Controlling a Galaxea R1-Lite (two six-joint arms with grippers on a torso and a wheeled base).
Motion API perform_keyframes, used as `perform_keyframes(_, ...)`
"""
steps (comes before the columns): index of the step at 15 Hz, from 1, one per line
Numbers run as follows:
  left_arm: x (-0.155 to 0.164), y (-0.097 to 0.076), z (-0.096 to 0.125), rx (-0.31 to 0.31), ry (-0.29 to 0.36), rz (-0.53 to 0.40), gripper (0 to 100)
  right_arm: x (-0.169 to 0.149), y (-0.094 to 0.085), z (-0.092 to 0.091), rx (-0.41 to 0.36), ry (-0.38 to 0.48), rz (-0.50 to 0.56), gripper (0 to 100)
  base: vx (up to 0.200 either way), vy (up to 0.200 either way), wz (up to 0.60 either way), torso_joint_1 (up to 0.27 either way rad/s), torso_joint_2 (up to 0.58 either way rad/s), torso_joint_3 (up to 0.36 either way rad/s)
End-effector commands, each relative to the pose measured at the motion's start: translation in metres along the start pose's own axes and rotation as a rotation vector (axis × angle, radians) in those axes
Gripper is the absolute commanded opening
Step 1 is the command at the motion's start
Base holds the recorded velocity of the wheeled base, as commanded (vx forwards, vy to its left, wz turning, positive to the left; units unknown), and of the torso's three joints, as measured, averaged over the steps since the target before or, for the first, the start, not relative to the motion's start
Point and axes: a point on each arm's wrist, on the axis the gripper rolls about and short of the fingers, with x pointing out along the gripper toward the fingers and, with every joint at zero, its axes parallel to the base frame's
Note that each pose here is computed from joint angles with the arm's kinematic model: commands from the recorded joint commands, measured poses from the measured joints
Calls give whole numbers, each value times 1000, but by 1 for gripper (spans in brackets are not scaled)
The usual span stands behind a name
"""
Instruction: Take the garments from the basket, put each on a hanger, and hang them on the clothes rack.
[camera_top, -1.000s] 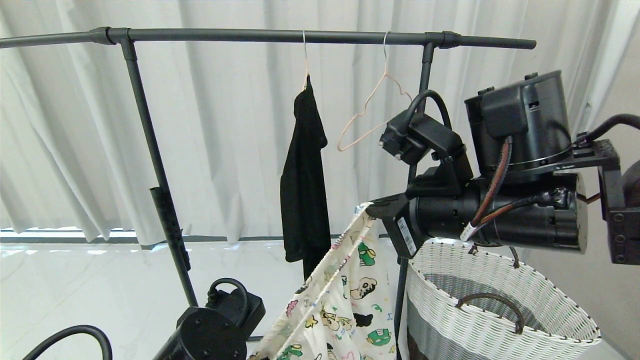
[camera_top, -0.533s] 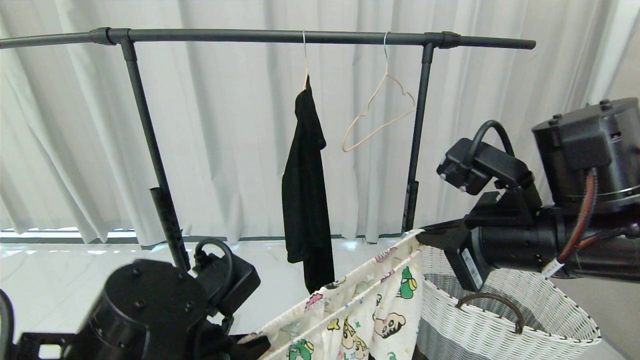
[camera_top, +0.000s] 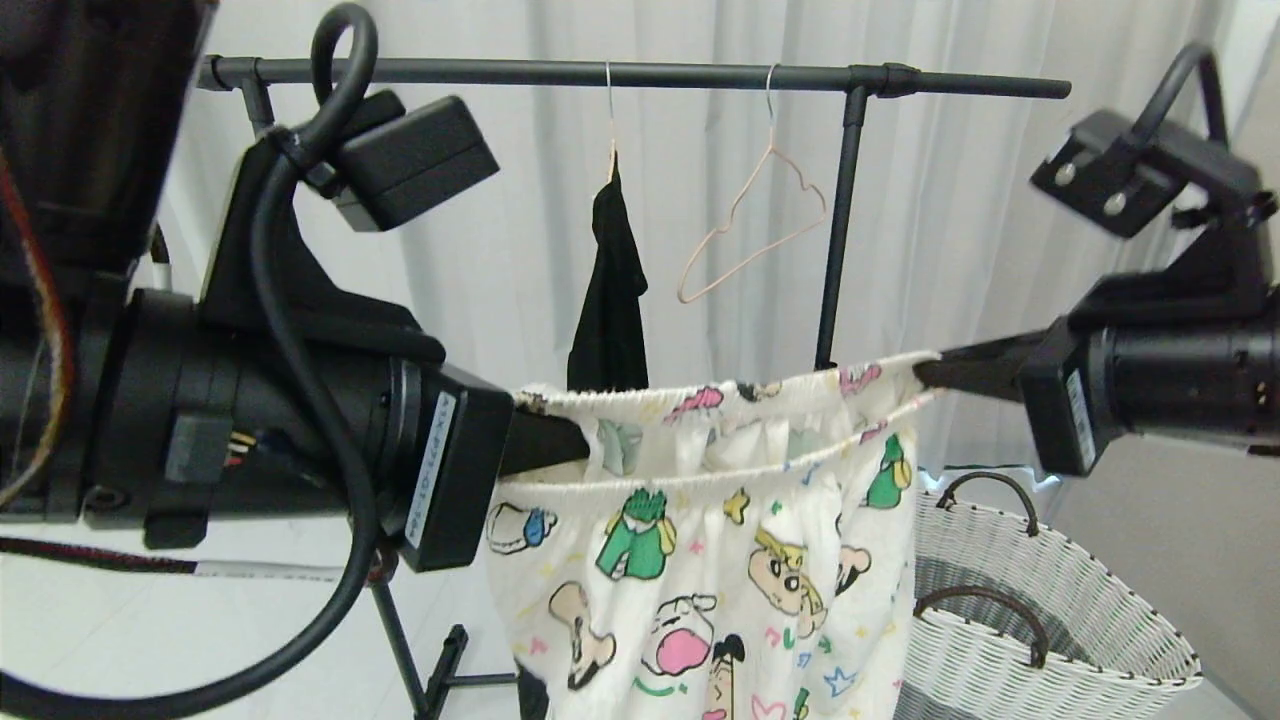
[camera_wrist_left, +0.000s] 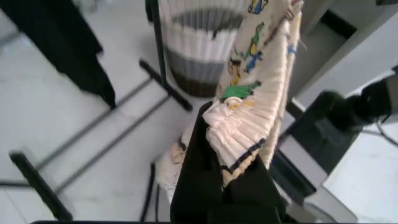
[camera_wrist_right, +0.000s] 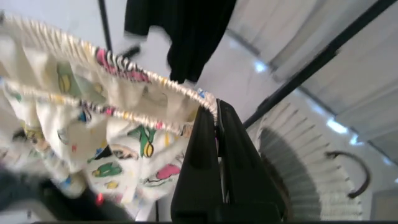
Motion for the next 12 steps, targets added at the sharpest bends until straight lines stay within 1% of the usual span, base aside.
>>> perform_keyframes(1,10,2,11,13,-6,9,0,-6,-15,29,23,-49,-43,0,0,0,0,0,0,0)
perform_keyframes(2,10,3,10,76,-3,28,0,-13,-16,32,23,-38,-28,0,0,0,0,0,0,0)
perform_keyframes(3,10,3,9,109,-1,50,0,-22,-15,30,21,-30,-14,0,0,0,0,0,0,0)
perform_keyframes(4,14,5,10,144,4,90,0,-40,-10,25,11,-8,45,0,0,0,0,0,0,0)
perform_keyframes(5,18,5,11,153,6,109,0,-59,-5,18,3,24,107,0,0,0,0,0,0,0)
perform_keyframes(6,20,5,13,156,-5,105,0,-71,-2,14,-6,41,150,0,0,0,0,0,0,0)
perform_keyframes(7,25,4,19,167,-52,96,0,-91,5,6,-23,71,243,0,0,0,0,0,0,0)
perform_keyframes(8,30,1,24,174,-103,86,0,-101,10,1,-35,90,301,0,0,0,0,0,0,0)
perform_keyframes(10,38,1,32,179,-164,81,0,-107,20,-1,-44,101,383,0,0,0,0,0,0,0)
perform_keyframes(11,39,-1,35,183,-185,63,0,-107,28,0,-39,103,434,0,0,0,0,0,0,0)
perform_keyframes(12,36,-2,35,185,-192,42,0,-105,34,1,-42,103,460,0,0,0,0,0,0,0)
